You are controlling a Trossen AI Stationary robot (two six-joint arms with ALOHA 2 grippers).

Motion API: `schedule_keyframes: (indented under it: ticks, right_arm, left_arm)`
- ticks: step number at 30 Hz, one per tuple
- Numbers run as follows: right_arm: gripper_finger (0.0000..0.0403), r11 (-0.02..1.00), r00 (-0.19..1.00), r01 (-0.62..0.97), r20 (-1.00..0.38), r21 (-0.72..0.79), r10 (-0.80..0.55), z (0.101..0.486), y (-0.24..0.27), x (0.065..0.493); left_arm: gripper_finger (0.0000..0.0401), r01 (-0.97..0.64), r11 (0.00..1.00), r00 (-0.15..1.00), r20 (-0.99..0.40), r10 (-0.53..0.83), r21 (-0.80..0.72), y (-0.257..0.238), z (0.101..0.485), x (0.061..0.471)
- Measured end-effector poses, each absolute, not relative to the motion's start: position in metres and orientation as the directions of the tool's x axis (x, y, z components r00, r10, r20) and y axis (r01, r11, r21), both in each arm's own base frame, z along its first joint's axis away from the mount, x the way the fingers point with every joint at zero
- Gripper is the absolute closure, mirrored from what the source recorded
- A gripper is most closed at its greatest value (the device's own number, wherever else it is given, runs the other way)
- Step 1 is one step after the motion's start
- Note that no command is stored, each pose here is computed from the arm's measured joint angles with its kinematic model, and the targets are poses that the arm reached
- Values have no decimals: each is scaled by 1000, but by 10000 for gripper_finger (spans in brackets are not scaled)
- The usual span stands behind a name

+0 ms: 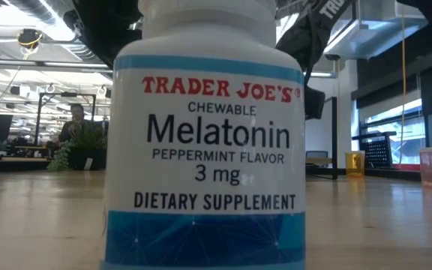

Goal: Pick and place medicine bottles onto shelf by color
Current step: Put the green pill bottle on the shelf aligned with the green bottles

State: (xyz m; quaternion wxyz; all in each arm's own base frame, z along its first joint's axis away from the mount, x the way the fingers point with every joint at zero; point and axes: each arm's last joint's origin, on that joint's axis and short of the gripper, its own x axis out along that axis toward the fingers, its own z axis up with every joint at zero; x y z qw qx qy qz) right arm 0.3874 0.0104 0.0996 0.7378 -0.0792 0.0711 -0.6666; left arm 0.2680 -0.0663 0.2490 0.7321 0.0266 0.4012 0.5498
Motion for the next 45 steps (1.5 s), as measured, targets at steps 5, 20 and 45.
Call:
schedule_keyframes:
  ticks: [5, 20, 45]
  right_arm:
    - [275, 99, 101, 969, 0, -225, -995, 94, 10, 387]
    - [275, 55, 57, 964, 0, -259, -998, 93, -7, 388]
    - [275, 141, 145, 961, 0, -236, -989, 92, 26, 375]
  left_arm:
    - [206, -781, 398, 76, -558, 826, 482, -66, 249, 268]
    - [206, -778, 401, 77, -559, 826, 484, -67, 249, 268]
    - [206, -780, 402, 80, -560, 825, 480, -67, 249, 269]
